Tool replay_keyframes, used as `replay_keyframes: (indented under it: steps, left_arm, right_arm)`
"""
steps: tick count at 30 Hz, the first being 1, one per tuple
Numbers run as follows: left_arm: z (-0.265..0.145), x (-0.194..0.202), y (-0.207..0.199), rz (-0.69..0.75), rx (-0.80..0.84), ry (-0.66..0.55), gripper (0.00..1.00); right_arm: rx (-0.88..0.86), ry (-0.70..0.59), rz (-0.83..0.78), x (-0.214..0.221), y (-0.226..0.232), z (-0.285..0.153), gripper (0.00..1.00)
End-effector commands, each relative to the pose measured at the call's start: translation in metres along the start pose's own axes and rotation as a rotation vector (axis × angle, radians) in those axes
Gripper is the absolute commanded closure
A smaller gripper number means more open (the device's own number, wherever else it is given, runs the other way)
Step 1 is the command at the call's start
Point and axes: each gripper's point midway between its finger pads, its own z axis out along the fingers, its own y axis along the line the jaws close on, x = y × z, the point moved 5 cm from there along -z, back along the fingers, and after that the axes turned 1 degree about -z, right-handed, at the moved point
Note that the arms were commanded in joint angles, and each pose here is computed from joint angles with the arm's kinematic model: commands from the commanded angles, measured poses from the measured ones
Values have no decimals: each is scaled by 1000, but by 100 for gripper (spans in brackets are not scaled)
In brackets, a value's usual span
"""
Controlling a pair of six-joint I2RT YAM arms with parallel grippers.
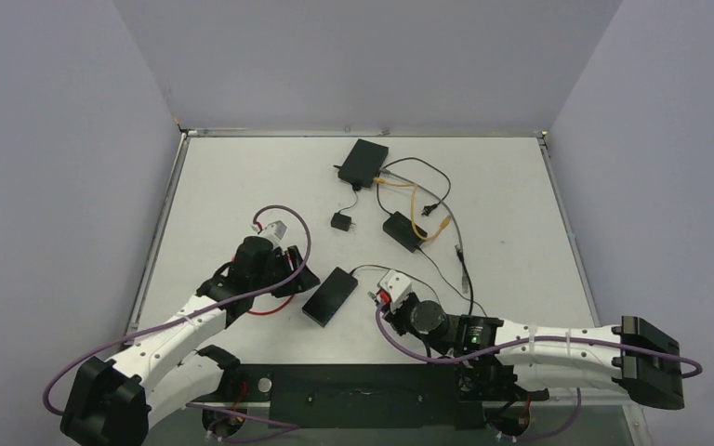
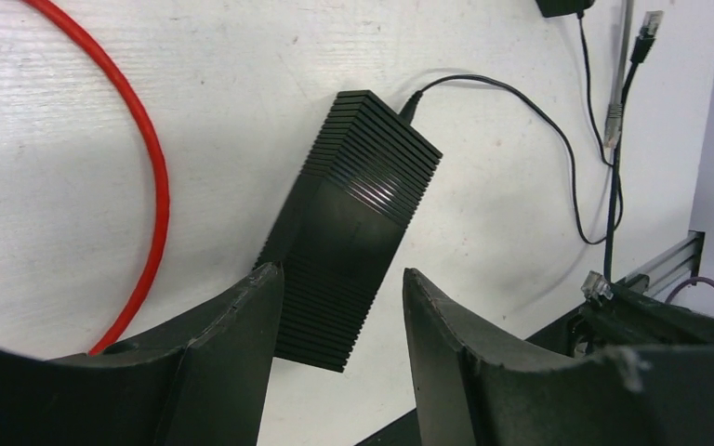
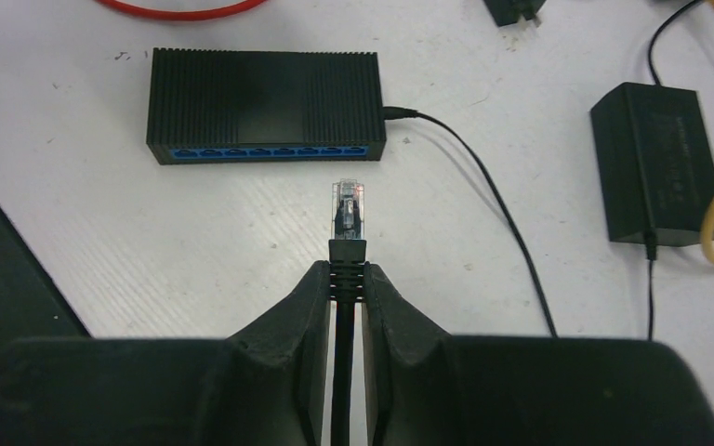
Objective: Insert the plug into the switch port
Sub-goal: Insert the connector into the switch port.
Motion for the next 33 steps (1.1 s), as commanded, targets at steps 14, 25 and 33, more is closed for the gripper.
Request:
replay_keyframes:
  steps: [14, 25, 33]
  left_arm:
    - [22, 22, 22, -42, -29, 76, 52]
    - [22, 41, 22, -75, 58, 135, 52]
    - [24, 46, 19, -84, 108, 140, 52]
  right_arm:
    - [-163, -23, 108, 5, 57, 44, 100]
    - [-199, 50, 42, 9, 76, 59, 100]
    - [-217, 96, 11, 11, 84, 65, 100]
